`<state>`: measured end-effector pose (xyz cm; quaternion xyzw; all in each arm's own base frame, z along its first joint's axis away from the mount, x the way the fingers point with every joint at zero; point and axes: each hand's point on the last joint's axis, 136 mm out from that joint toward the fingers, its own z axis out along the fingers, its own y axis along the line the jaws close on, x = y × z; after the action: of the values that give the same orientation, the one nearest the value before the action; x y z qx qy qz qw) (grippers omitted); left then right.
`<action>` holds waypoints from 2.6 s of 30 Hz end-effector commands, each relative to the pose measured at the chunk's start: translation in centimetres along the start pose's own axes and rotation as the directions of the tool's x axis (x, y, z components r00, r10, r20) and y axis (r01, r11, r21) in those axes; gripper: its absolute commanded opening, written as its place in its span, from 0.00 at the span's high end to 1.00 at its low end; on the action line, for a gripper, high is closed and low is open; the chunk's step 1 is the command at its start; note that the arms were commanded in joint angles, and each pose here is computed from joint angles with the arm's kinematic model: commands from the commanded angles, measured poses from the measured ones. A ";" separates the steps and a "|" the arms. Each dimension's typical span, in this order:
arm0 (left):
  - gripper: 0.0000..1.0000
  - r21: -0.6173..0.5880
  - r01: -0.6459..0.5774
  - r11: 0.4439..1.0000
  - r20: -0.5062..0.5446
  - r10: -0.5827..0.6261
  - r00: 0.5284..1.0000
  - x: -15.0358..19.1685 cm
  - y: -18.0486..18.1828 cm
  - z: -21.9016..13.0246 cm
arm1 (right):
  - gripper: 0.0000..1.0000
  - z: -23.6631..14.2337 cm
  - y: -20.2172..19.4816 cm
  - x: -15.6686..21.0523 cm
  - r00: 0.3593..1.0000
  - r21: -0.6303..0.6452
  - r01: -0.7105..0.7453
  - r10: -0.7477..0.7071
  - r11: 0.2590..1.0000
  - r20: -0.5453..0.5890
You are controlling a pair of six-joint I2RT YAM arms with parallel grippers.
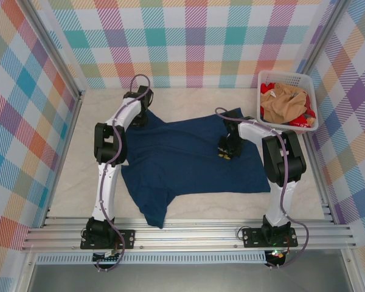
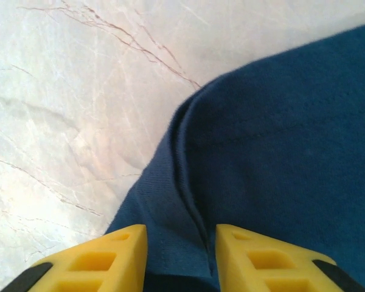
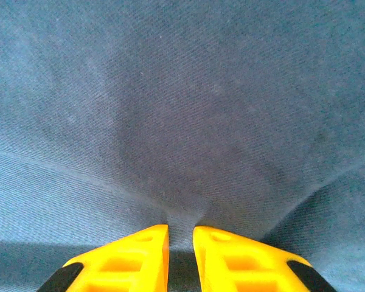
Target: Fold and stack the t-shirts
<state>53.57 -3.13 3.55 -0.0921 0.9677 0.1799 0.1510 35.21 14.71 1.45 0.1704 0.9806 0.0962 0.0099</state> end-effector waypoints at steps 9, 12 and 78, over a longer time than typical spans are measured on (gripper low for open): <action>0.85 -0.053 0.021 0.998 0.027 -0.020 0.999 -1.6 2.7 -0.1 | 0.80 2.3 -3.8 2.8 0.993 0.149 -0.010 0.027 0.989 -0.113; 0.89 -0.067 0.030 0.997 0.049 -0.027 0.998 -2.3 3.4 -0.4 | 0.80 2.2 -3.8 2.8 0.993 0.151 -0.011 0.028 0.988 -0.114; 0.64 0.730 0.673 0.120 -0.422 -0.695 0.582 -15.2 -15.2 -1.3 | 0.67 -8.5 2.6 -1.9 0.989 -0.208 0.012 0.019 0.978 0.147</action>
<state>70.63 -15.85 4.93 -0.4295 0.7728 -0.3994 0.2425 37.73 14.82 10.01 0.1733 0.9643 0.1708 0.1041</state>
